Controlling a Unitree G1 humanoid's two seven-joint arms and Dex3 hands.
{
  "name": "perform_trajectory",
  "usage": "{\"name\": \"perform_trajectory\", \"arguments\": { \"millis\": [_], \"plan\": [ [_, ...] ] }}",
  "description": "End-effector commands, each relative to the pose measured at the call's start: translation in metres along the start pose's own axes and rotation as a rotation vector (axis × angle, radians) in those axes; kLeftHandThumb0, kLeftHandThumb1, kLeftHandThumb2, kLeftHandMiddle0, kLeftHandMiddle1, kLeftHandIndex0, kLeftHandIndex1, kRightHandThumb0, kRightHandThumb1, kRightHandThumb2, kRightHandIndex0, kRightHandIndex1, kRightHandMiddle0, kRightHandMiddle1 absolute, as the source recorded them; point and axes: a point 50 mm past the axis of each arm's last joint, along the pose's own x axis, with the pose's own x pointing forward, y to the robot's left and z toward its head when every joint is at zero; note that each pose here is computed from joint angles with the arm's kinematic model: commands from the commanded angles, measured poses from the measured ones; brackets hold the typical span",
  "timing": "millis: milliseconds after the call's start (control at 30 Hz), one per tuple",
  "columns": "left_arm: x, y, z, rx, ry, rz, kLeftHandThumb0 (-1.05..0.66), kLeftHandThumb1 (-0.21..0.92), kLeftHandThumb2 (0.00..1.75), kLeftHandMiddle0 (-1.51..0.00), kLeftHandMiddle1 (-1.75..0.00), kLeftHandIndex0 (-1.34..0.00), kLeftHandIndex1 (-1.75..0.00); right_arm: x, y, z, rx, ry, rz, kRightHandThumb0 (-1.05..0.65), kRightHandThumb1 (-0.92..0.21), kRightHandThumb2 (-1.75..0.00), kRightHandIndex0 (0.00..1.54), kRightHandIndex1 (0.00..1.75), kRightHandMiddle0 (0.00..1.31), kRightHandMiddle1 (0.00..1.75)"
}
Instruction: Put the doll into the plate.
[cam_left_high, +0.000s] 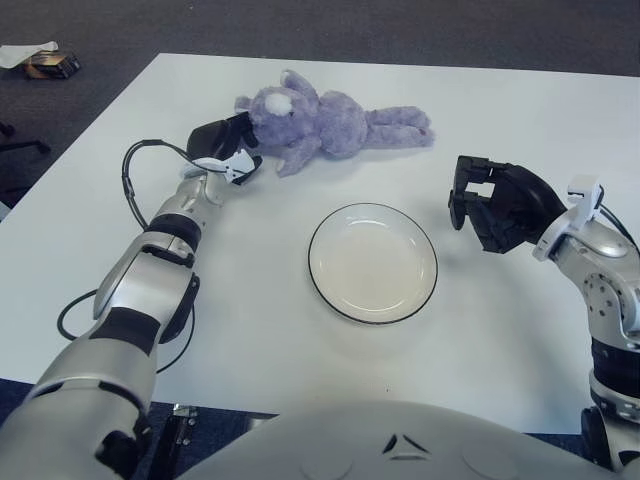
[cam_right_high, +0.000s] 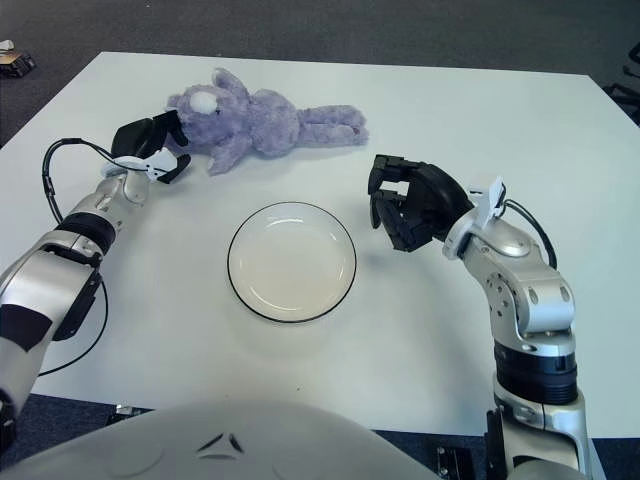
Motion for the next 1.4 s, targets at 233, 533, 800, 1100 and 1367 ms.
{"name": "perform_trajectory", "arguments": {
  "millis": [233, 533, 800, 1100, 1367],
  "plan": [
    [-0.005, 0.001, 0.017, -0.097, -0.13, 0.019, -0.55, 0.16, 1.5, -1.41, -1.75, -0.75, -1.75, 0.02, -0.006, 0.023, -0.054, -0.064, -0.086, -0.01, -0.04, -1.6, 0.82, 1.75, 0.63, 1.64],
    [-0.007, 0.001, 0.019, -0.135, -0.163, -0.017, -0.54, 0.18, 1.49, -1.43, -1.75, -0.74, -1.75, 0.036, -0.006, 0.036, -0.15, -0.114, -0.186, -0.01, -0.07, -1.6, 0.8, 1.75, 0.58, 1.71],
    [-0.008, 0.002, 0.022, -0.154, -0.184, -0.034, -0.53, 0.2, 1.47, -1.42, -1.75, -0.72, -1.75, 0.049, -0.005, 0.045, -0.333, -0.193, -0.259, -0.01, -0.08, -1.58, 0.78, 1.75, 0.58, 1.69],
    [-0.01, -0.001, 0.025, -0.183, -0.204, -0.031, -0.53, 0.21, 1.45, -1.43, -1.75, -0.7, -1.75, 0.072, 0.011, 0.068, -0.641, -0.28, -0.36, -0.01, -0.17, -1.48, 0.72, 1.75, 0.52, 1.68],
    [-0.013, -0.004, 0.028, -0.2, -0.225, -0.025, -0.52, 0.23, 1.43, -1.43, -1.75, -0.69, -1.75, 0.087, 0.005, 0.067, -0.735, -0.288, -0.347, -0.01, -0.21, -1.43, 0.71, 1.75, 0.49, 1.67]
  ]
}}
